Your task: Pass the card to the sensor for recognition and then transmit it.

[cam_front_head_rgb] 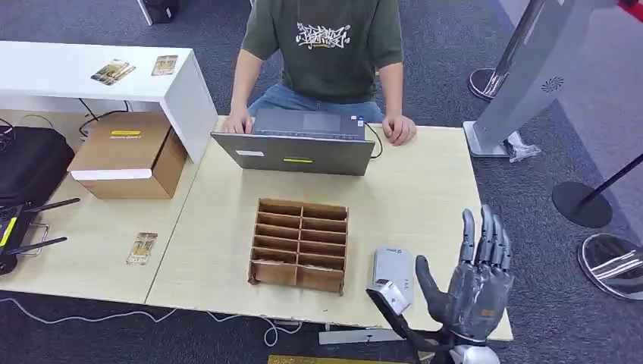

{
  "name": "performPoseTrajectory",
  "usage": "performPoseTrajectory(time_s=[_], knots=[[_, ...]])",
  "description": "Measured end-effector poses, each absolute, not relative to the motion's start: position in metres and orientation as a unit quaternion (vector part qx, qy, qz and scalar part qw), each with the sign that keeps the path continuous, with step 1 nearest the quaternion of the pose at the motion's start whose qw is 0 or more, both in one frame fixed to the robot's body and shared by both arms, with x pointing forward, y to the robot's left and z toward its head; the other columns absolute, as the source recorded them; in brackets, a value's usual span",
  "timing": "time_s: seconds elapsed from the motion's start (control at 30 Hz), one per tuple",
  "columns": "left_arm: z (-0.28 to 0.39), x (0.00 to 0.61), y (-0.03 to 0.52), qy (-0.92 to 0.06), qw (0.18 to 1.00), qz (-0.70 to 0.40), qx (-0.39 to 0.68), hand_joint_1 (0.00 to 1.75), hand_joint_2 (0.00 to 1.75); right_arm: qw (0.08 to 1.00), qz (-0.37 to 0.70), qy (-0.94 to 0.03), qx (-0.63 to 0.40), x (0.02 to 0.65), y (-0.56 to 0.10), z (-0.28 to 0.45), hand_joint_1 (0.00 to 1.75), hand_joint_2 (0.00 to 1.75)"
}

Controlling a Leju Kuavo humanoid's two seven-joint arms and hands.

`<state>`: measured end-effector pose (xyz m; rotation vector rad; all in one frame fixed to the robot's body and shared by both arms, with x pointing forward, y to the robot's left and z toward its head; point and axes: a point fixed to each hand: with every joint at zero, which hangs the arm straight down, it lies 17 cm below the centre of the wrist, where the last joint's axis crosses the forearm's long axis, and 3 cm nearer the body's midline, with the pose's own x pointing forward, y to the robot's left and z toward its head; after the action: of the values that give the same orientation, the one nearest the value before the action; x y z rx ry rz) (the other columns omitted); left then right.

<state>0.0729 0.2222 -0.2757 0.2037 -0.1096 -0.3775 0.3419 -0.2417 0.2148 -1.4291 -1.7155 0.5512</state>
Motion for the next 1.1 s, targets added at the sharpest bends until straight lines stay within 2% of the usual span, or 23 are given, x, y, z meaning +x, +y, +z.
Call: performPoseTrajectory(time_s=[0.57,1.1], knots=[[-0.274,0.071,0.211,-0.05,0.977,-0.186,0.096,0.0,0.0,0.452,0.213,-0.672,-0.547,0.332,-0.231,0.2,0.0,1.75],[-0.274,0.074,0.207,-0.061,0.977,-0.182,0.09,0.0,0.0,0.495,0.327,-0.658,-0.463,0.344,-0.166,0.145,0.0,1.75]])
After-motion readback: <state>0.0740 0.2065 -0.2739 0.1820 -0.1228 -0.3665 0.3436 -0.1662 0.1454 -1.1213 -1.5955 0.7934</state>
